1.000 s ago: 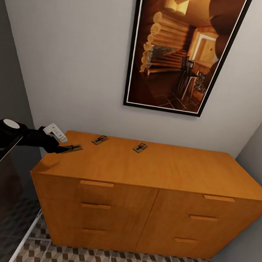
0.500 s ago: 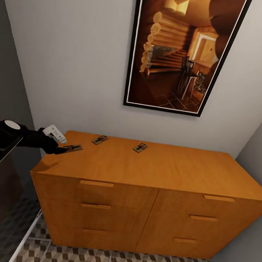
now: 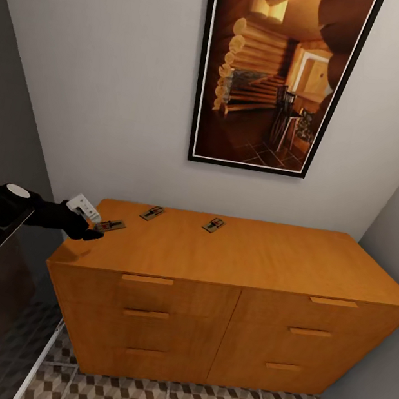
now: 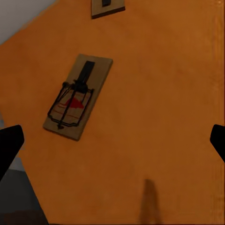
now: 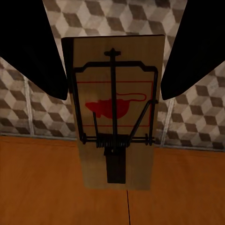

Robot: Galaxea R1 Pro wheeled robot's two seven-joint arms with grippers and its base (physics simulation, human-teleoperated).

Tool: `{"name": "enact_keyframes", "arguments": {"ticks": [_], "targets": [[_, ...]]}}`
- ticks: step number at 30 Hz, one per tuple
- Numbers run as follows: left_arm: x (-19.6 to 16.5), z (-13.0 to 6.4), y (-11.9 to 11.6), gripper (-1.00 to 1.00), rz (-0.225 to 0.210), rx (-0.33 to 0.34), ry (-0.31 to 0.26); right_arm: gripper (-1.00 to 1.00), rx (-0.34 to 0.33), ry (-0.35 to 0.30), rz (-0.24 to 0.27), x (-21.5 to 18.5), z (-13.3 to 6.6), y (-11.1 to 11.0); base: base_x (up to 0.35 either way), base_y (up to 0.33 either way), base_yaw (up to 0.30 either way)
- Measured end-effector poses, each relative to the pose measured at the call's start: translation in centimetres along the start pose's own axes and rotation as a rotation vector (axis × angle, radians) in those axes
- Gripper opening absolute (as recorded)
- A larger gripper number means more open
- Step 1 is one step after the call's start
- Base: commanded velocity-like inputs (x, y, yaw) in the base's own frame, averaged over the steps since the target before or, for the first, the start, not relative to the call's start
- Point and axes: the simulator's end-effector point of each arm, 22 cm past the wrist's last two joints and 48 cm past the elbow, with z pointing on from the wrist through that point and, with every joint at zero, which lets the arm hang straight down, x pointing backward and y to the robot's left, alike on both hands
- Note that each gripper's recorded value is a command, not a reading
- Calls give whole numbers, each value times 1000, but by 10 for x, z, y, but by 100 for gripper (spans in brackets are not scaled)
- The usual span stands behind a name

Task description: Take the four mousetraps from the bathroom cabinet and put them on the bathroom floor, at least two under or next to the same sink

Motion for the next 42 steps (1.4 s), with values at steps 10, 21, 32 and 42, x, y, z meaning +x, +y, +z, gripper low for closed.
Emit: {"name": "enact_keyframes", "arguments": {"ticks": [10, 21, 32, 42], "targets": [[2, 5, -31, 100, 81, 181, -46, -100, 0, 2, 0, 1, 0, 0, 0, 0, 0], [4, 6, -33, 100, 86, 194, -46, -100, 0, 1, 0, 0, 0, 0, 48, 32, 0], [8, 8, -32, 100, 78, 197, -37, -100, -1, 1, 0, 1, 0, 0, 161, 114, 0], [15, 14, -31, 100, 65, 202, -21, -100, -3, 6, 0, 2, 0, 1, 11, 7, 0]]}}
